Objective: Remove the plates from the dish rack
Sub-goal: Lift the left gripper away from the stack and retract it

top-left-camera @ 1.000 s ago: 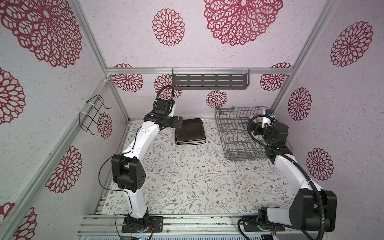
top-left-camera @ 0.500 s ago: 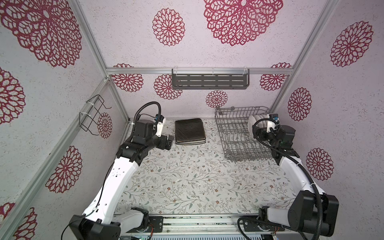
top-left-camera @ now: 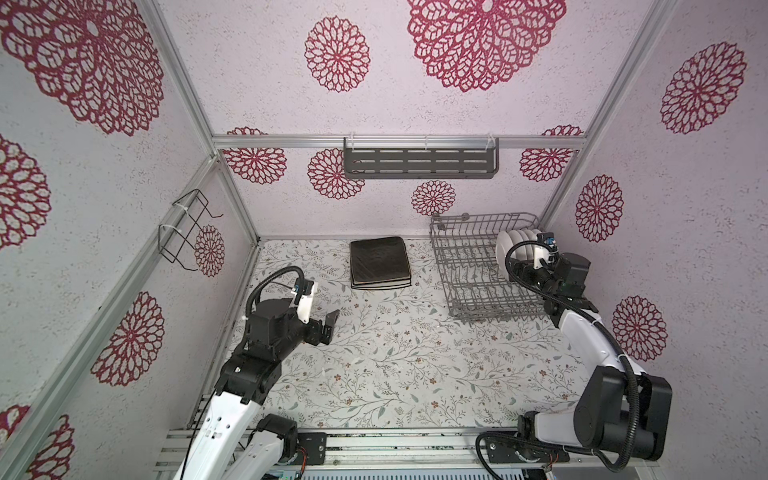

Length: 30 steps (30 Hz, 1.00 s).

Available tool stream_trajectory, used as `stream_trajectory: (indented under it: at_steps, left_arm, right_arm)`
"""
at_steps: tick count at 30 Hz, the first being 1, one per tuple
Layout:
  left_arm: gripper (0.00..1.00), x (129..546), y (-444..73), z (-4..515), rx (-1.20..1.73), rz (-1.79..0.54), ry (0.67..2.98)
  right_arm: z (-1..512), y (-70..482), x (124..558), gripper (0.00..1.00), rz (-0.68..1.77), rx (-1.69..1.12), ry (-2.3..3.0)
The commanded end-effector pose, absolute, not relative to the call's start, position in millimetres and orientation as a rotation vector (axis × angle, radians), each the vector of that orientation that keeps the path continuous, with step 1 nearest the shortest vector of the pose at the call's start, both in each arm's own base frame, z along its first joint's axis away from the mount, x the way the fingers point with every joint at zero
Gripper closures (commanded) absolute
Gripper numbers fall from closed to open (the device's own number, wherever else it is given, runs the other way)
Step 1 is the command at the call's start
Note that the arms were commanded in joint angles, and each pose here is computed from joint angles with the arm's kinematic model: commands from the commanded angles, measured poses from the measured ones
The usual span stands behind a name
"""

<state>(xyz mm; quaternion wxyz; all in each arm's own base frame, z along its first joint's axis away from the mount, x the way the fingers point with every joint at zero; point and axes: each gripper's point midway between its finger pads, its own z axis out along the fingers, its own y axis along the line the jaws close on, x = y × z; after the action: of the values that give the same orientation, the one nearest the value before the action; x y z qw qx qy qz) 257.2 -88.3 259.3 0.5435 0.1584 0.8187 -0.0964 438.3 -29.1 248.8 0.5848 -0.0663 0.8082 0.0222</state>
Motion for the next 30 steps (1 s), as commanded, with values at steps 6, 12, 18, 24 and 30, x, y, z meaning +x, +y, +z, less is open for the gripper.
stream_trajectory:
  at_steps: [6,12,18,24,30]
  left_arm:
    - [0.03,204.4,-80.7,273.2,0.491,-0.162,1.606]
    - [0.03,190.9,-95.2,267.4,0.591,-0.241,1.616]
    - [0.03,181.9,-115.1,260.6,0.689,-0.365,1.643]
    - [0.03,175.9,-129.2,251.9,0.753,-0.43,1.643]
    - [0.03,174.6,-134.6,249.3,0.779,-0.45,1.642]
  right_arm:
    - [253.3,-33.1,452.9,0.09,0.085,-0.18,1.879]
    - [245.0,-35.1,462.6,0.14,0.102,-0.194,1.925]
    - [231.3,-37.4,473.0,0.16,0.104,-0.212,1.975]
    - [218.4,-34.6,485.8,0.21,0.168,-0.23,2.034]
    - [203.3,-34.3,492.7,0.24,0.188,-0.241,2.076]
